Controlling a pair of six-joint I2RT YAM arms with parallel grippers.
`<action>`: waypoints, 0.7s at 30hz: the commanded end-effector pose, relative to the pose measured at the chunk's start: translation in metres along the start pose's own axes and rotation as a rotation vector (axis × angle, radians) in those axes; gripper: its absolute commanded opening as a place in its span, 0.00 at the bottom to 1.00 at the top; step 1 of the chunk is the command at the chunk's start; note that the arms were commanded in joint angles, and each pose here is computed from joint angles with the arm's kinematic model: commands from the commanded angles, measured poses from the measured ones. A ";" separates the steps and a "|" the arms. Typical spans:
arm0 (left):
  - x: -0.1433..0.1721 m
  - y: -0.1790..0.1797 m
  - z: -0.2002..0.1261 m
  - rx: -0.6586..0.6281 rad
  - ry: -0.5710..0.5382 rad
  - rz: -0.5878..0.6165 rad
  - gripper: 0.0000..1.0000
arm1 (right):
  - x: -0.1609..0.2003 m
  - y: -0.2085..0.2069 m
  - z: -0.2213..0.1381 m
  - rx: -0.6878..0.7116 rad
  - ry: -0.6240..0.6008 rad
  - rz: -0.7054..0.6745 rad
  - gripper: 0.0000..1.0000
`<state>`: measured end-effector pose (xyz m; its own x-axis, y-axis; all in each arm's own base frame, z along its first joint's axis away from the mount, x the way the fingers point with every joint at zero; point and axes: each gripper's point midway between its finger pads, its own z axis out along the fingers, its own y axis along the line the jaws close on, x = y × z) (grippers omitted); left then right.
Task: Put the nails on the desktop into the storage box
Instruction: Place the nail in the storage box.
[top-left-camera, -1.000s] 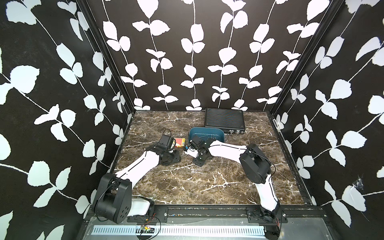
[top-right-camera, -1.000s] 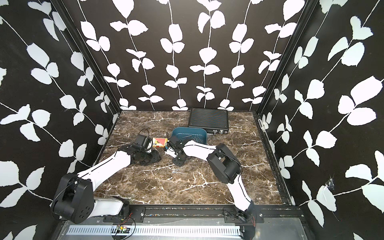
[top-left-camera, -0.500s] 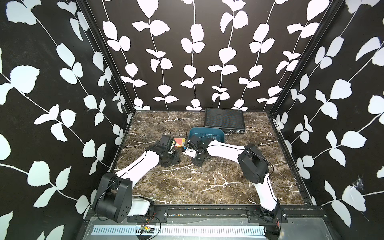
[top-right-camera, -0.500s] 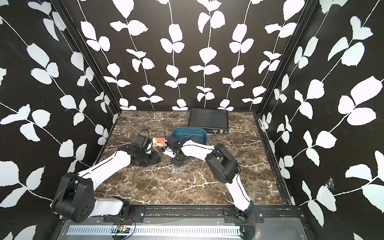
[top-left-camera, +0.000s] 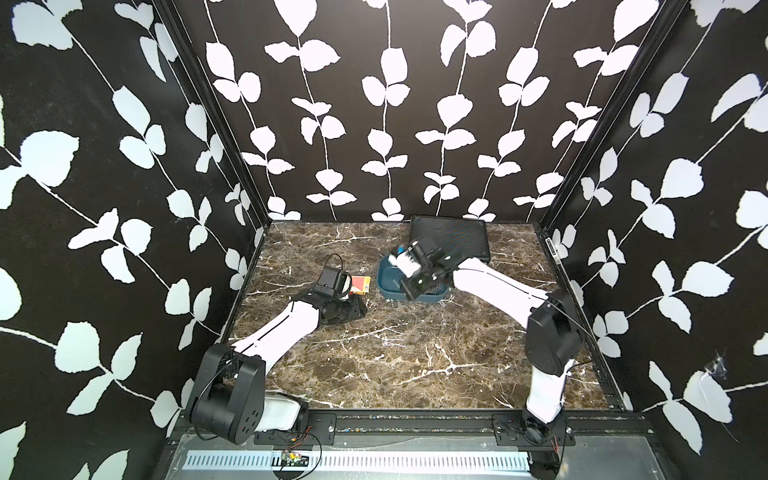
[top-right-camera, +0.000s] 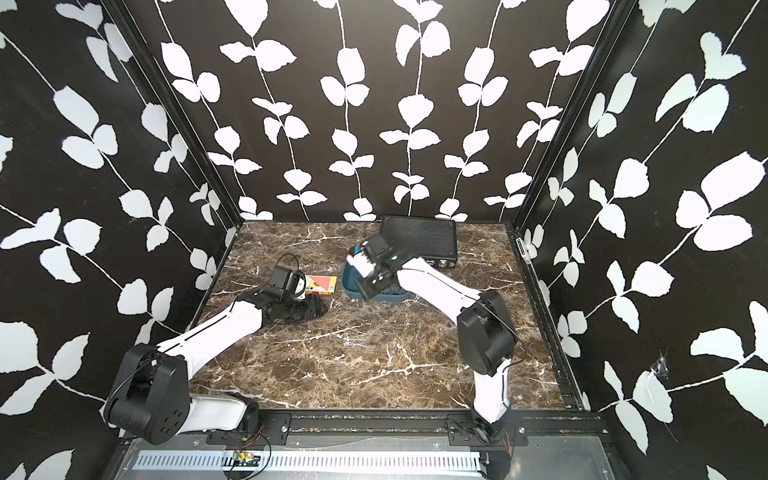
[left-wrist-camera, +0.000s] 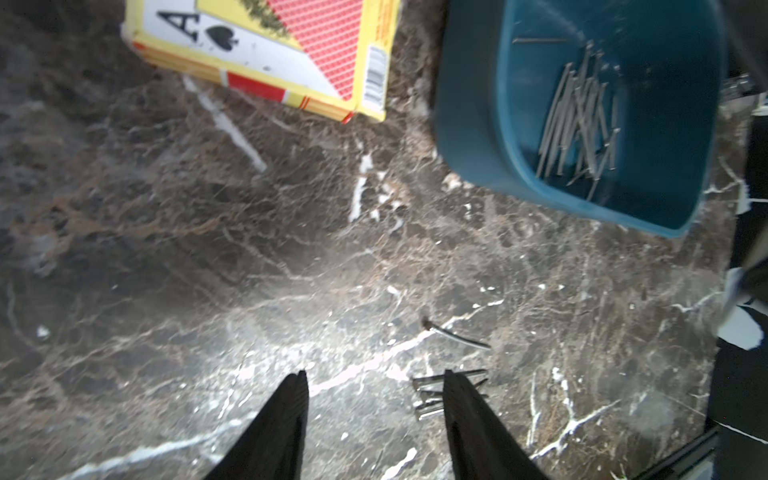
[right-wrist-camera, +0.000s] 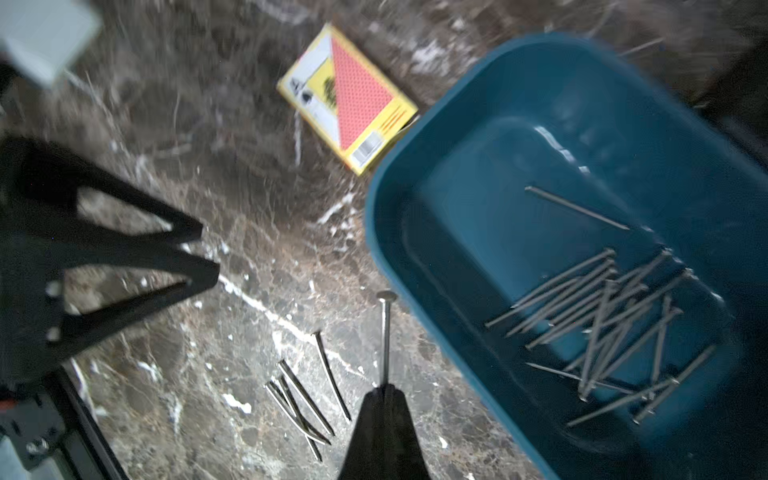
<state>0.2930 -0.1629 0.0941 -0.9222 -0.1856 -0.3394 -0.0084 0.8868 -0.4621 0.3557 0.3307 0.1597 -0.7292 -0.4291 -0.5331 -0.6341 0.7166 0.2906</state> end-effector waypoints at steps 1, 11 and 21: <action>-0.008 -0.010 -0.002 0.052 -0.023 0.003 0.54 | -0.013 -0.036 -0.007 -0.013 -0.068 0.314 0.00; -0.004 -0.010 -0.008 0.051 -0.020 -0.003 0.54 | 0.015 -0.109 0.023 0.168 -0.014 0.522 0.00; 0.006 -0.003 -0.006 0.039 -0.010 -0.029 0.54 | 0.041 -0.122 0.039 0.195 0.035 0.528 0.02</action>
<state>0.2897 -0.1671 0.0978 -0.9200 -0.2033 -0.3352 -0.0090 0.8657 -0.5005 0.4110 0.2500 0.0737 -0.9502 -0.0077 -0.3116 -0.1258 0.9241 0.3608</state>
